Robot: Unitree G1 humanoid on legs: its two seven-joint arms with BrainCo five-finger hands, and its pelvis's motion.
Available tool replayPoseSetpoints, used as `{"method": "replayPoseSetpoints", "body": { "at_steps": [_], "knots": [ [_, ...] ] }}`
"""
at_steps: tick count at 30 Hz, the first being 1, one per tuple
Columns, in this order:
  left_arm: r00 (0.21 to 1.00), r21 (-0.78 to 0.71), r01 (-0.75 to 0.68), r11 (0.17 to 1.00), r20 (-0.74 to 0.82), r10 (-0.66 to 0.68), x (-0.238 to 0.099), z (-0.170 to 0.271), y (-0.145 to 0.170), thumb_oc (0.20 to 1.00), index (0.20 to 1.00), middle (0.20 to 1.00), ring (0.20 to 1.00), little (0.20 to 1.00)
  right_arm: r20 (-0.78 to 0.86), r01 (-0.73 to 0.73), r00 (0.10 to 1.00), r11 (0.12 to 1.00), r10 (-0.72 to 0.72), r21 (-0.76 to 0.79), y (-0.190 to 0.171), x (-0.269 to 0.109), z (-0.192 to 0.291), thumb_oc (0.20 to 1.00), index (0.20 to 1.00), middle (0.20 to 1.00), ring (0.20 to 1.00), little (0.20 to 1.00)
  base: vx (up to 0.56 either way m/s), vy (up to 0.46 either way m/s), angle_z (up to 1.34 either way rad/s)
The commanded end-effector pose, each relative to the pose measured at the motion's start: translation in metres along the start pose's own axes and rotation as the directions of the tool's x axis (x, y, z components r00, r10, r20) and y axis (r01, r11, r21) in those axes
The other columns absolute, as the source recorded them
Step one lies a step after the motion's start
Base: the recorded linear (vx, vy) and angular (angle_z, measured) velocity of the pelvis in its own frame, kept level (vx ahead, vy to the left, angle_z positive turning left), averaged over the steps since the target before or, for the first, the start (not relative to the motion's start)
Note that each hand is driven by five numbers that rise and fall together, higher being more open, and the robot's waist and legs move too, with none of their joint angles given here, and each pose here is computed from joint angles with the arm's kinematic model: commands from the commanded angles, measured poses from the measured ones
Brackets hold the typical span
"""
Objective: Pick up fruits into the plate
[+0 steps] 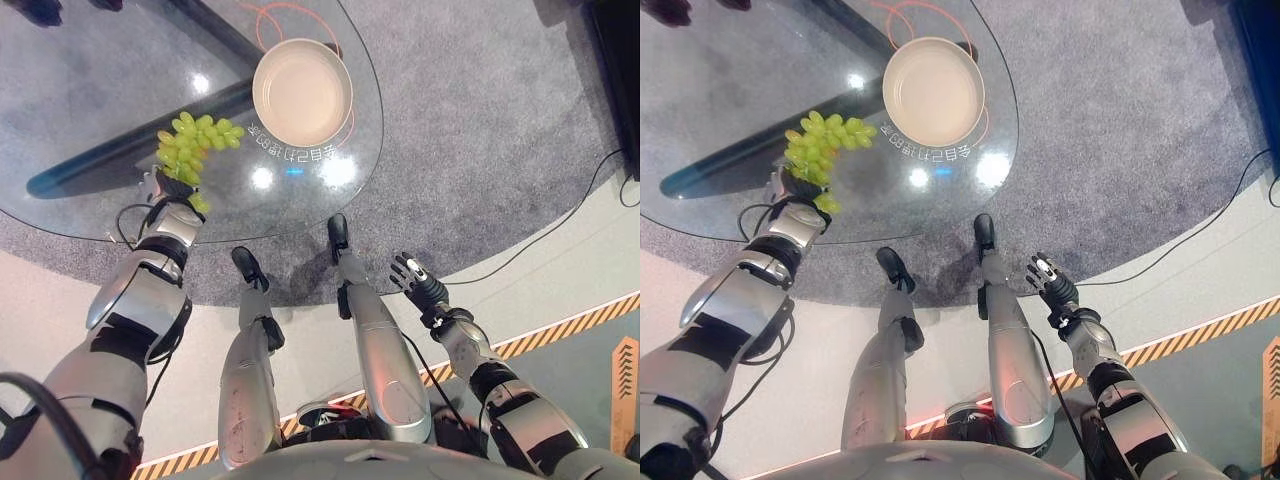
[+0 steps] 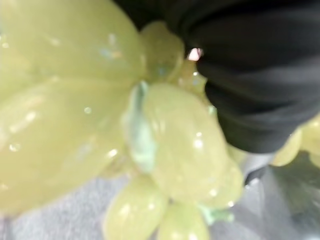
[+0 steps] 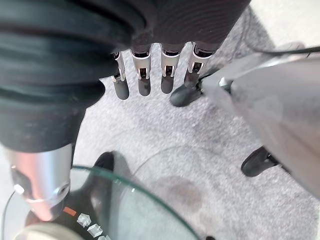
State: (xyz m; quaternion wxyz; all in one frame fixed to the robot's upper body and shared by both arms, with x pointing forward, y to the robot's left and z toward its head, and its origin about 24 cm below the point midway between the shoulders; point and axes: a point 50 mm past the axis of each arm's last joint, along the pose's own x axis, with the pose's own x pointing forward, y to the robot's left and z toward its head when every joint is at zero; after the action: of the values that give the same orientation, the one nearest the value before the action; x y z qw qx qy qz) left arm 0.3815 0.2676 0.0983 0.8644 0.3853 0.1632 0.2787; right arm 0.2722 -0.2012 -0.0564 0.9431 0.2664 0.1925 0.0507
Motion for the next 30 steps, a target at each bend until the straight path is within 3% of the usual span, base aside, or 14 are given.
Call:
{"method": "replayPoseSetpoints", "body": {
  "at_steps": [1,19,30],
  "knots": [
    [0.999,-0.056,-0.039,0.998,-0.016,0.038,0.006,-0.008,0.013,0.2,0.2,0.2,0.2,0.2,-0.017,-0.015,1.0,1.0,0.015,0.024,0.001,-0.004,-0.011,1.0,1.0,1.0,1.0,1.0,0.03,0.038,0.02],
    [0.979,-0.078,0.008,0.997,0.203,0.008,0.005,-0.002,0.024,0.2,0.2,0.2,0.2,0.2,0.001,0.028,1.0,0.999,-0.028,0.026,-0.016,-0.021,-0.014,1.0,1.0,1.0,1.0,1.0,0.05,0.015,0.01],
    [0.932,0.05,0.06,0.997,0.354,-0.074,-0.005,-0.003,0.029,0.2,0.2,0.2,0.2,0.2,0.117,-0.025,0.993,0.999,0.022,0.024,-0.01,-0.029,-0.004,1.0,1.0,1.0,1.0,1.0,0.09,0.02,0.07]
  ]
}}
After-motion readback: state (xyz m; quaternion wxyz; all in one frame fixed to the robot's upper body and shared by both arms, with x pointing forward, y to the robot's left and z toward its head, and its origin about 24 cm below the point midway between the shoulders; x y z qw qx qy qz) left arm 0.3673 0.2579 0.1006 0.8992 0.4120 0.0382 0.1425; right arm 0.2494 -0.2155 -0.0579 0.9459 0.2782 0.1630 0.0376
